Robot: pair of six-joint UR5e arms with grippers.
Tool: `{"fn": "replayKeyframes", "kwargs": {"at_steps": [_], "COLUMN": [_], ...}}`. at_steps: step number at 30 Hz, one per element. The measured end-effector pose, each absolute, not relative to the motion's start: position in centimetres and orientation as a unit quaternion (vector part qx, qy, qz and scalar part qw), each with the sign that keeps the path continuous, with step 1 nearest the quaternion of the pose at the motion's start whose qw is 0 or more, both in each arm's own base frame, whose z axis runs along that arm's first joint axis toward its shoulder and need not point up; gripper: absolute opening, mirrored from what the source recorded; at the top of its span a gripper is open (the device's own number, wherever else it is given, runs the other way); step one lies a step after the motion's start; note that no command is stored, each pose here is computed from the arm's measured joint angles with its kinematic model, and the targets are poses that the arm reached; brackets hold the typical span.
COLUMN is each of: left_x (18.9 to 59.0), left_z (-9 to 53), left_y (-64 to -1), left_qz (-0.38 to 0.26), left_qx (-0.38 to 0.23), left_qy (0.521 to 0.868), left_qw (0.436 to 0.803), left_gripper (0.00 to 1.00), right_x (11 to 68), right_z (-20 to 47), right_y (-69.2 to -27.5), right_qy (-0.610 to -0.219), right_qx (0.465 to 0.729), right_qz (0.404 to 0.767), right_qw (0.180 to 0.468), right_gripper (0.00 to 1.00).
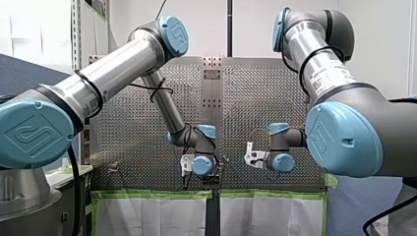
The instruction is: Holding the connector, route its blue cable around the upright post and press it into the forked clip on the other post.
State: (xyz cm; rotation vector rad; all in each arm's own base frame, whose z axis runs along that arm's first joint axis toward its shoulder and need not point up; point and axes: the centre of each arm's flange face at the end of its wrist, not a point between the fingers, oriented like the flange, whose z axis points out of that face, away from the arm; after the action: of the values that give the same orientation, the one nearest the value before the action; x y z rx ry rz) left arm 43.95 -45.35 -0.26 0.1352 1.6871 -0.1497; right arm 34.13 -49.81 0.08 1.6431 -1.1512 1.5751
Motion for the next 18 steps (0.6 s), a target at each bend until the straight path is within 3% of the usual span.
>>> {"fn": "replayKeyframes", "kwargs": {"at_steps": [18], "left_x": [44.02], "left_z": [-0.19], "left_y": [-45.58], "left_qz": [-0.067], "left_qx": [0.074], "left_qy": [0.745], "left_qw": [0.66], "left_gripper": [0.0], "right_x": [33.25], "right_z": [0.34], "right_y": [-50.86], "right_qy": [-0.436], "right_qx": [0.61], "right_qz": [0.591], "right_qw": [0.298], "right_gripper": [0.0]}}
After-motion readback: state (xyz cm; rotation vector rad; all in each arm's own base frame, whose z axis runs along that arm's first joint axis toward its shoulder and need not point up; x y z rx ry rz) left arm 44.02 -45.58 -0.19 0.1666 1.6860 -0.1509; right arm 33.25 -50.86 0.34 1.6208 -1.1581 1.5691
